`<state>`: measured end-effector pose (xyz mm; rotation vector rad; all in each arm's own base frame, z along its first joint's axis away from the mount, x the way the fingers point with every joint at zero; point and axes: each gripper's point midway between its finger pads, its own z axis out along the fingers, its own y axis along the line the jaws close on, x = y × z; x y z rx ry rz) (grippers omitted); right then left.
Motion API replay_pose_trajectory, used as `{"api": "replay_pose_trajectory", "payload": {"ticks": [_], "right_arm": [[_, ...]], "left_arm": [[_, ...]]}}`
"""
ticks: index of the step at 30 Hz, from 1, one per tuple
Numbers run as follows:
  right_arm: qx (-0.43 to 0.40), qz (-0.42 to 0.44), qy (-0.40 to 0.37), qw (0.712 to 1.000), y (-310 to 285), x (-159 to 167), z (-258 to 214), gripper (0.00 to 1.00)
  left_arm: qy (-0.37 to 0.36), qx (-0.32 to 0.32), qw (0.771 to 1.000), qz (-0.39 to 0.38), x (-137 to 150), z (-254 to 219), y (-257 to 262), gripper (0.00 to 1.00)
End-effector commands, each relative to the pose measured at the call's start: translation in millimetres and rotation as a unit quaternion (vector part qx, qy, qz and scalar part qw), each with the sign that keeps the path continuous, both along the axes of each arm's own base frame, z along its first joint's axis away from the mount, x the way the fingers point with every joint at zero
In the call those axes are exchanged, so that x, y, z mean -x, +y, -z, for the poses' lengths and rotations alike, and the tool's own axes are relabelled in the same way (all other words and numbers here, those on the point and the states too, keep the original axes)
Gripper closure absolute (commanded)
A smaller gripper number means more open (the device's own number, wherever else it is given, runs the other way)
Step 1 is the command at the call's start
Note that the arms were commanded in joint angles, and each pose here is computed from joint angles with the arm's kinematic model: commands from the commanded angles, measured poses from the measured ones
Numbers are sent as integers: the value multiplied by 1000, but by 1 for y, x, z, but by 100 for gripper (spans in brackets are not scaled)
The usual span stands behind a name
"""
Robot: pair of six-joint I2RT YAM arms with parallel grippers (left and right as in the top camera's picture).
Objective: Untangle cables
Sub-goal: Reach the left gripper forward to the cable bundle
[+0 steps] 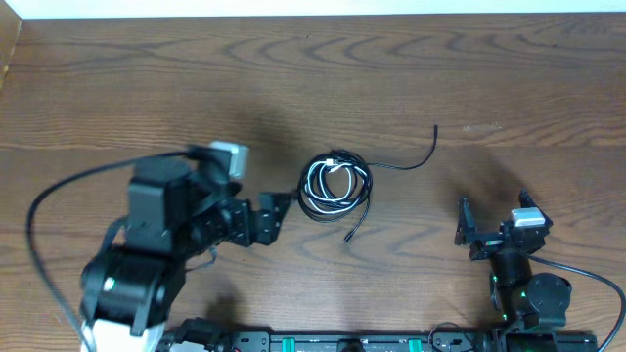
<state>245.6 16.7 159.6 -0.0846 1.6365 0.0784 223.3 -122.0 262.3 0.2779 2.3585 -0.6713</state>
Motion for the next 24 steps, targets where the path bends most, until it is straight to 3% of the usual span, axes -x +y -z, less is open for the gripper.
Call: {"api": "replay_pose_trajectory", "payload": {"ticks": [1,5,24], "right_arm": [[4,7,0,1000,-3,0,1,1],[4,7,0,1000,-3,0,1,1],[4,7,0,1000,-3,0,1,1]], "left_arm": [[-11,-48,994,95,-3,12,-21,2],[7,-82,990,114,-19,35,-25,2],[82,-106,983,122,-94,127,-48,2]]}}
